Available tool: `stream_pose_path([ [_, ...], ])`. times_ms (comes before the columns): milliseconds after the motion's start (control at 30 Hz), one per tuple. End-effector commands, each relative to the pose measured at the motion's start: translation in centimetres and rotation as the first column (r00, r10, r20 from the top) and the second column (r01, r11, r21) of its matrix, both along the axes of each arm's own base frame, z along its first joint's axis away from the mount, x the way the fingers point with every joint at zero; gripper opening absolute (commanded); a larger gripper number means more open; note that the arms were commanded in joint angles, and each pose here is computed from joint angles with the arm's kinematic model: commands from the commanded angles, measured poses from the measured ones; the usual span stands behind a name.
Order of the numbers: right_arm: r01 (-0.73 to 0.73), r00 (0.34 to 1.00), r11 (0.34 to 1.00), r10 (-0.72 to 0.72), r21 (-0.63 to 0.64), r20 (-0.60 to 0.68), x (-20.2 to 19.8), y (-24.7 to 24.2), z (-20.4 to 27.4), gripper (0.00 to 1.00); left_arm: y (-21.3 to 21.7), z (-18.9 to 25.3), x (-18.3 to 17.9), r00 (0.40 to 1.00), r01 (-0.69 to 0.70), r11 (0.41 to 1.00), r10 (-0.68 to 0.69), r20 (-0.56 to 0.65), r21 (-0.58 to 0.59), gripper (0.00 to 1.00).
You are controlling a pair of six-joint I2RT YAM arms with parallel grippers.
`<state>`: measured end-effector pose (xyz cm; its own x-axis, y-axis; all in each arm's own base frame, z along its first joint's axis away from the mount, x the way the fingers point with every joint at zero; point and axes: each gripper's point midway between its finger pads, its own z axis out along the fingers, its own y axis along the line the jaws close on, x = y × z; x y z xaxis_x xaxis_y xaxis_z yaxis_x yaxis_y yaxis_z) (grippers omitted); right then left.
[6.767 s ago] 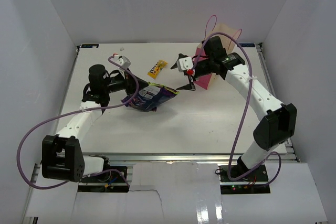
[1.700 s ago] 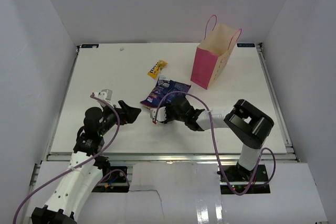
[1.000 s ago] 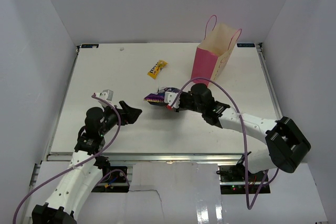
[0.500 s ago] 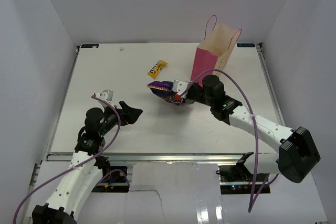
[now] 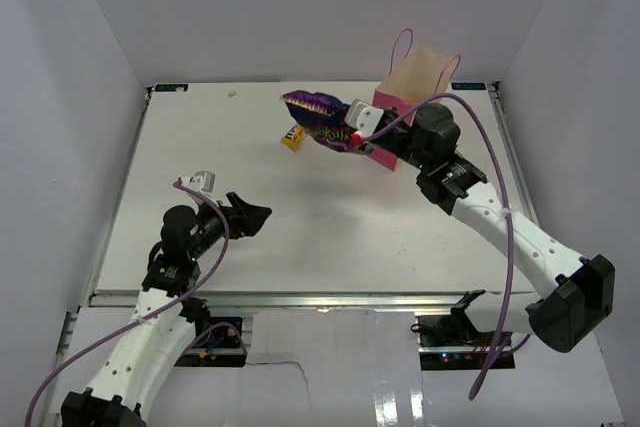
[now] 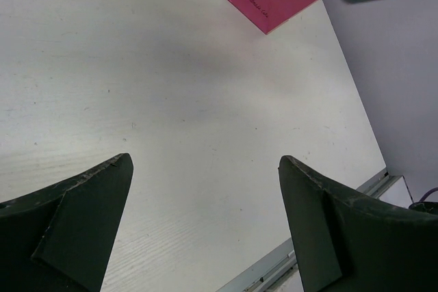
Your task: Place the snacks into the paper bag
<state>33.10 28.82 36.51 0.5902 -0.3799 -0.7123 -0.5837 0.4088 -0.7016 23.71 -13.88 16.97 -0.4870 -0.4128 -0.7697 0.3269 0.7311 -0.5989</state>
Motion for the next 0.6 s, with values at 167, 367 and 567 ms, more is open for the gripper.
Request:
stream_pose_path([
  [167,0.032,0.899,0.945,-0.170,0.326,0.403,-1.1,-5.3,20.4,0.08,-0.3,0.6,0.1,0.999,0.020,1.000,-0.019,0.027,-0.011,0.98],
  [367,0.087,0.840,0.920,-0.274,0.382,0.468,0.6,-8.3,24.7,0.08,-0.4,0.6,0.2,0.999,0.023,1.000,-0.023,0.030,-0.009,0.98],
  [567,0.156,0.789,0.895,-0.368,0.418,0.492,3.6,-11.4,26.6,0.08,-0.4,0.6,0.2,0.999,0.022,1.000,-0.021,0.032,-0.009,0.98],
])
